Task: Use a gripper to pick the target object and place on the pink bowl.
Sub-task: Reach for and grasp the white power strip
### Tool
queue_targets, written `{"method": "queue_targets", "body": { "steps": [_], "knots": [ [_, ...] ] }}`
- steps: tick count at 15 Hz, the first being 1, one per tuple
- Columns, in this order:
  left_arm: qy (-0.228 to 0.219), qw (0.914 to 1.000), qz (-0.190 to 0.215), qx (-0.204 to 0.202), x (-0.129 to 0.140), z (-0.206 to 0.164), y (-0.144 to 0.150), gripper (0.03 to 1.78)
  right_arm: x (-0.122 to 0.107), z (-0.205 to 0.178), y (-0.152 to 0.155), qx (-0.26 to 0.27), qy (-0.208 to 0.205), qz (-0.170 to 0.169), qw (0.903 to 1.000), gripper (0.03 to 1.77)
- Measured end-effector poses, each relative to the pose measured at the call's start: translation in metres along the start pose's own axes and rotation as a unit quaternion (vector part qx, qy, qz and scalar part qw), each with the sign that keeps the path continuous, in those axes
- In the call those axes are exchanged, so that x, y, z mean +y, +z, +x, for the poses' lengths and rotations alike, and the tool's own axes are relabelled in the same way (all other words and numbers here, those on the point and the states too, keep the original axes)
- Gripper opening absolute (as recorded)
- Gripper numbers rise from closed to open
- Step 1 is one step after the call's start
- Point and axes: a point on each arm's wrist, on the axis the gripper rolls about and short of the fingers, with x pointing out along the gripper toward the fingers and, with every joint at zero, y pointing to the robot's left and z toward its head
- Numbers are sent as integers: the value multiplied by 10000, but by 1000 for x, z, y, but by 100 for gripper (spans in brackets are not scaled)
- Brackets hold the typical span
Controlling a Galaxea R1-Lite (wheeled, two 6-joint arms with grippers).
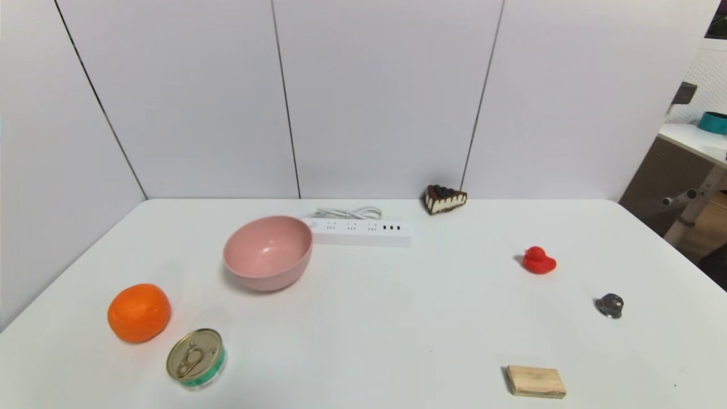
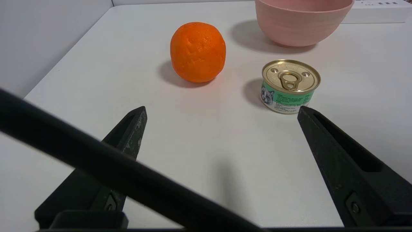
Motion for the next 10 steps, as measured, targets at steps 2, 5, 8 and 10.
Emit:
{"method": "queue_targets", "body": {
  "steps": [2, 5, 8, 10],
  "knots": [
    [-2, 10000, -2, 0, 0, 0, 0, 169, 0, 0, 0, -2, -2, 2, 10000, 171],
    [5, 10000, -30, 2, 0, 0, 0, 169, 0, 0, 0, -2, -3, 2, 10000, 171],
    [19, 10000, -32, 11, 0, 0, 0, 169, 0, 0, 0, 0, 0, 0, 10000, 171],
    [14, 10000, 20, 37, 0, 1, 8, 169, 0, 0, 0, 0, 2, 2, 10000, 171]
  ]
}}
